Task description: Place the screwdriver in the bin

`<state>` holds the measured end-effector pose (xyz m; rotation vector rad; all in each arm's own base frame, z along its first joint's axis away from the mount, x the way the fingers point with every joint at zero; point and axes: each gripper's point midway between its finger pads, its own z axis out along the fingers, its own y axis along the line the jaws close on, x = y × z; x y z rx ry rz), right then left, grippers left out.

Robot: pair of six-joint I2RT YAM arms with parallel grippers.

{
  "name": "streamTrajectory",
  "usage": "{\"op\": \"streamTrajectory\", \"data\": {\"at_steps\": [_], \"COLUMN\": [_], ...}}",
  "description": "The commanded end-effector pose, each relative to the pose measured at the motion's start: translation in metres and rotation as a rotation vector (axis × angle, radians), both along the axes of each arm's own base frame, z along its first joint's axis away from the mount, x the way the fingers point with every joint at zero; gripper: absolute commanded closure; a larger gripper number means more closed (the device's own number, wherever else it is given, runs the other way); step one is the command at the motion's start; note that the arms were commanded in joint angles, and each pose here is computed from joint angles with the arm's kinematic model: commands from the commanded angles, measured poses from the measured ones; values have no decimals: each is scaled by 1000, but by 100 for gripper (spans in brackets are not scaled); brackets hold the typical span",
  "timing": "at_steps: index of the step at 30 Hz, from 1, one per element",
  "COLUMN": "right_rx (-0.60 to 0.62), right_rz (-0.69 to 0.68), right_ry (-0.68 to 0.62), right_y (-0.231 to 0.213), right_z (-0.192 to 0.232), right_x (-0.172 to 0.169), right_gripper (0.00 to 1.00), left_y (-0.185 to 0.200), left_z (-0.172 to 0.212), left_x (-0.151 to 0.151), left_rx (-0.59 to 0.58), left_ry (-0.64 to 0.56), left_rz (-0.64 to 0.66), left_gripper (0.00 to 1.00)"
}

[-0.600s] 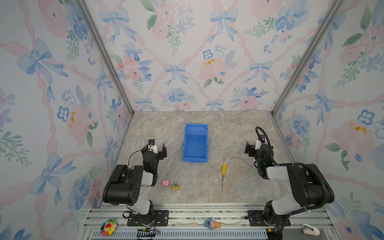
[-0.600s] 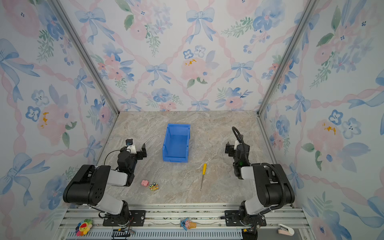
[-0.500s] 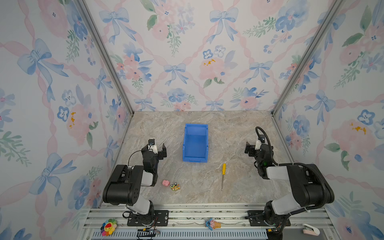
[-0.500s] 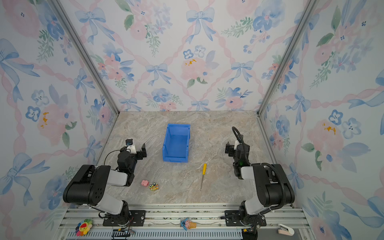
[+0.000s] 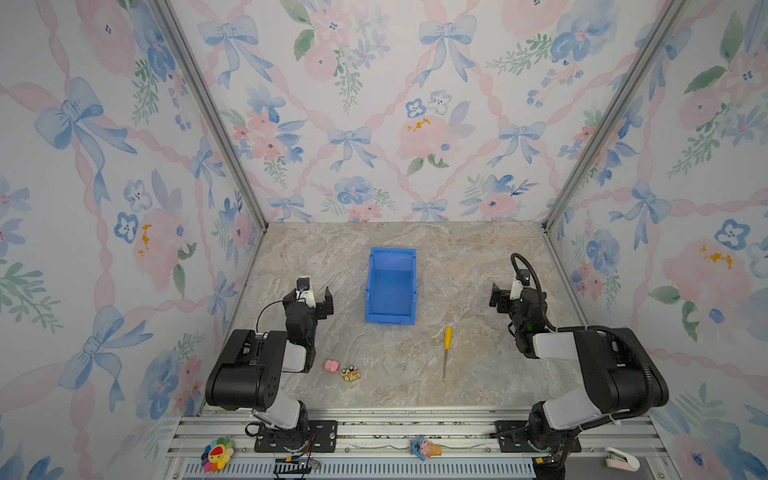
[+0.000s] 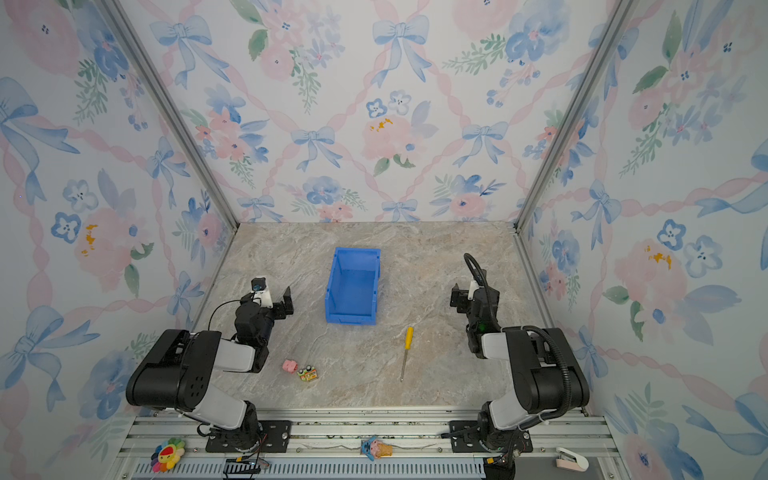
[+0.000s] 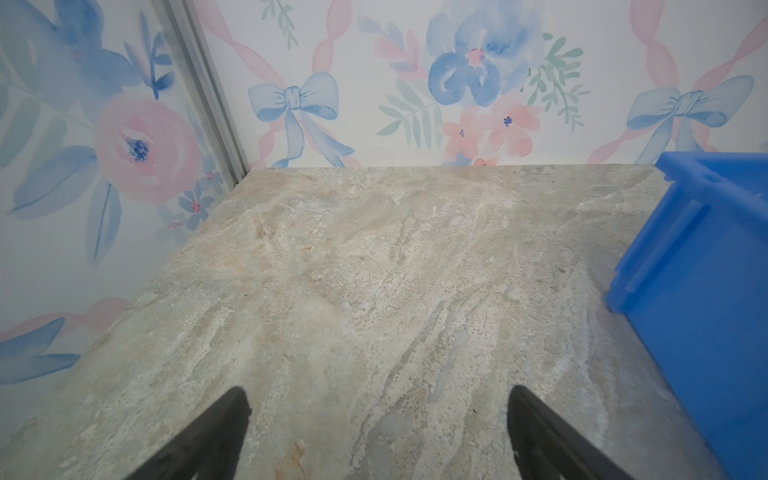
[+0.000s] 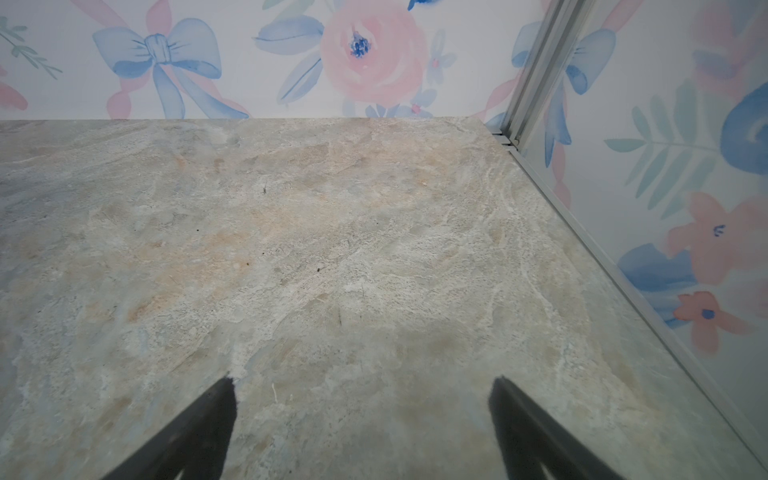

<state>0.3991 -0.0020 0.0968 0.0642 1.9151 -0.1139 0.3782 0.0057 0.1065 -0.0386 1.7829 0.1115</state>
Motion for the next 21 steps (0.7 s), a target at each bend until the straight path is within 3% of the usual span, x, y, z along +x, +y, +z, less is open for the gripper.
{"op": "streamTrajectory", "data": {"at_steps": [1,21], "right_rx": [-7,-7], "right_rz": [4,4], "right_ry": [-13,-11], "right_y": [-2,-1], "right_z": [1,0], "right_x": [0,0], "right_gripper": [3,3], "left_y": [0,0], "left_z": [-1,0], "left_x": [-1,0], "left_rx": [9,9], "left_ry": [-6,-9], "left_rz": [-8,-10], "left_gripper": [2,3]}}
